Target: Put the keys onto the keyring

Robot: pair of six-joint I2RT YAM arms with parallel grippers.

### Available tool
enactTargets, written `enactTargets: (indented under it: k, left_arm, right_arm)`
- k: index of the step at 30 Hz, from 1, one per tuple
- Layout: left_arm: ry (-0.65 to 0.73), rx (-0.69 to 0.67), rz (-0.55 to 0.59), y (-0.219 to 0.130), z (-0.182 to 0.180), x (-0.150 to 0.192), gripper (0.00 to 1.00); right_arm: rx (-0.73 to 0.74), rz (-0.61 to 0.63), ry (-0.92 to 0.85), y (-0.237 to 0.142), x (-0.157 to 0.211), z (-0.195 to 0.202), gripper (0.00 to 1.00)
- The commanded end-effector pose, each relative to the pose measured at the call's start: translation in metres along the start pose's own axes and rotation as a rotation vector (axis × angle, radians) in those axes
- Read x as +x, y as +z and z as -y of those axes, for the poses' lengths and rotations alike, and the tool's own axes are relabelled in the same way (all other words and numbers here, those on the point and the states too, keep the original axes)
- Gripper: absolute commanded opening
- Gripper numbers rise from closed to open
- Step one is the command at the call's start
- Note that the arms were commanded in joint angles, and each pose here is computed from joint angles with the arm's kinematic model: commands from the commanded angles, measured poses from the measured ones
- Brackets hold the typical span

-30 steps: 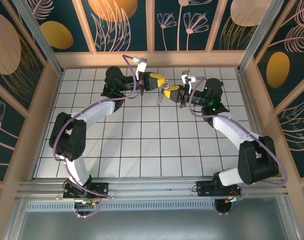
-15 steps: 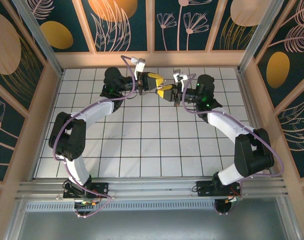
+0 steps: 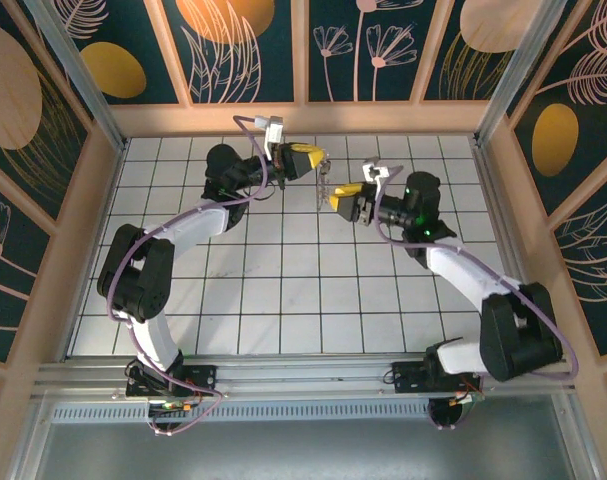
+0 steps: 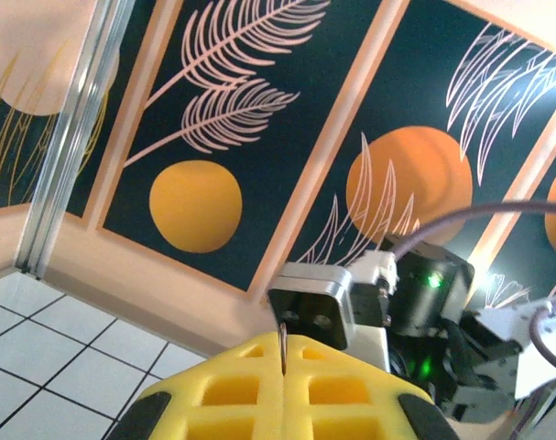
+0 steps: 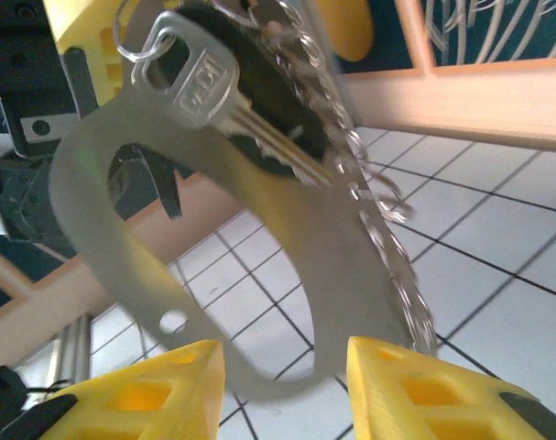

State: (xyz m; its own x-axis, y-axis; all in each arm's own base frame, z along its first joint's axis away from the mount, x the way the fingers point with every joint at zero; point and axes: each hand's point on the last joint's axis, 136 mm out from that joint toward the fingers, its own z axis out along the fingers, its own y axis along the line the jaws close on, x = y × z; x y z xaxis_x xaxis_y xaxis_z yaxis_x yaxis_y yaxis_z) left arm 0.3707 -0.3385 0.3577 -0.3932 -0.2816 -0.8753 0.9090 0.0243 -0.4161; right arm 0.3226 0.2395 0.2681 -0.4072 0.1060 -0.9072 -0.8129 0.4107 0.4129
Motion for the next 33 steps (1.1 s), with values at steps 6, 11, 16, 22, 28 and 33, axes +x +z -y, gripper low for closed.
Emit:
enactTargets:
  k: [6,11,16,22,28,33]
  left_arm:
    - [0.064,0.035,0.127,-0.006,0.03,-0.032,0.0]
    - [0.041,0.024,0.168,-0.01,0.032,-0.035,0.0]
    - [0.02,0.033,0.175,-0.01,0.033,-0.032,0.0]
    - [0.002,0.037,0.16,-0.005,0.029,-0.024,0.0]
    - [-0.008,0.041,0.152,-0.002,0.026,-0.019,0.0]
    - [-0.013,0.042,0.147,0.0,0.025,-0.016,0.0]
  right_arm:
    - [0.206,0.304,0.015,-0.038,-0.063,0.003,0.45]
    - [0.165,0.423,0.063,-0.041,-0.096,-0.005,0.48]
    - [0.047,0.504,0.155,-0.036,-0.118,-0.013,0.48]
    - [-0.03,0.531,0.221,-0.021,-0.123,-0.015,0.48]
    - [-0.066,0.523,0.242,-0.005,-0.12,-0.019,0.46]
    - [-0.08,0.515,0.241,0.002,-0.12,-0.022,0.46]
